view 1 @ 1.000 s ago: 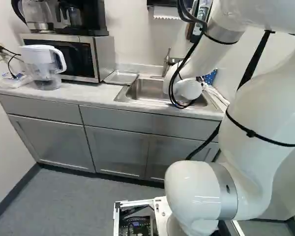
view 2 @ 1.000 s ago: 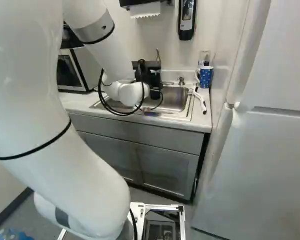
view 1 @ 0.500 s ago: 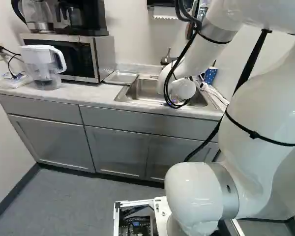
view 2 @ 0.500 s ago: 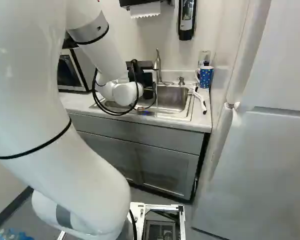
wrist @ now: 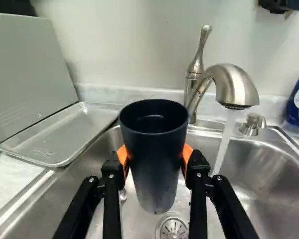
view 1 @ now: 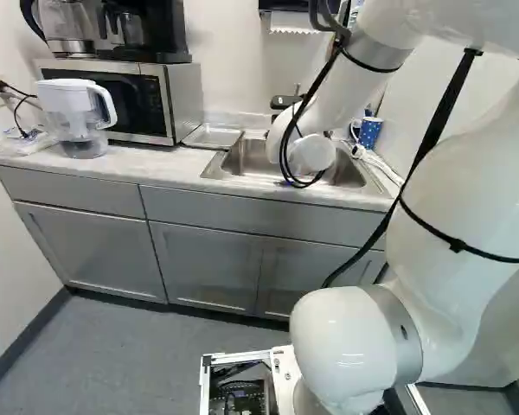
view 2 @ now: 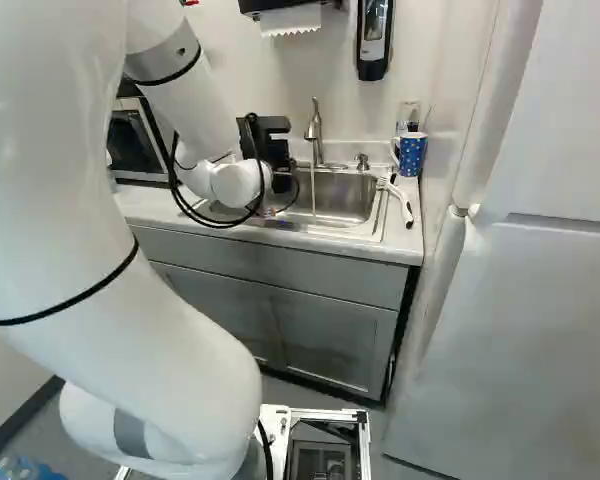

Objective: Rinse the cup and place it in the tray

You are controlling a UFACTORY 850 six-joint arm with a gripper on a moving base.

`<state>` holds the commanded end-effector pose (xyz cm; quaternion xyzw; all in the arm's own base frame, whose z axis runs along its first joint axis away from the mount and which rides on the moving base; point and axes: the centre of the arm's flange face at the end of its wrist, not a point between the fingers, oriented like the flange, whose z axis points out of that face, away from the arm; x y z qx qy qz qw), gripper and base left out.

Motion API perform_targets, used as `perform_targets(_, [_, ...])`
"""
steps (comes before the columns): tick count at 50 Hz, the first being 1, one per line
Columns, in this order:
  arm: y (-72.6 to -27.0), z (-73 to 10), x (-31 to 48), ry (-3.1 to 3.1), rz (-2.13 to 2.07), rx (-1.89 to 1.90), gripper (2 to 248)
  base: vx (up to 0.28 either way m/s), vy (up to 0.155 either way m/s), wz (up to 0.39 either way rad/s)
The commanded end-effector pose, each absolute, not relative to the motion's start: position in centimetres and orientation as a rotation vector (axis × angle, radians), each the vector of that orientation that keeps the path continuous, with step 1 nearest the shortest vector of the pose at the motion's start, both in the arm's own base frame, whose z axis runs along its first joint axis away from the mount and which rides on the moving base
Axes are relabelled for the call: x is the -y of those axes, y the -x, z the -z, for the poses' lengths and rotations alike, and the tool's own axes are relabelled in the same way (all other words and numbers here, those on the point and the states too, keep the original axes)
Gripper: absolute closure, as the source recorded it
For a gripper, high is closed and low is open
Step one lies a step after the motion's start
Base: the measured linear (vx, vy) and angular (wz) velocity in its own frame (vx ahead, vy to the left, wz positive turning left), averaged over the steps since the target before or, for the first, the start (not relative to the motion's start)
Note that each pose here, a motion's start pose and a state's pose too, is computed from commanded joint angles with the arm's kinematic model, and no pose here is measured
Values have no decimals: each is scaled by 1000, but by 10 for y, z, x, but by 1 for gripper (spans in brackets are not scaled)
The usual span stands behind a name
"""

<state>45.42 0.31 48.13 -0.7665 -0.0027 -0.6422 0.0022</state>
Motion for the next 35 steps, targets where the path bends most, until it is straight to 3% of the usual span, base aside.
perform_targets(35, [-467, -513, -54, 2329, 1991, 133, 127, 0, 0, 0])
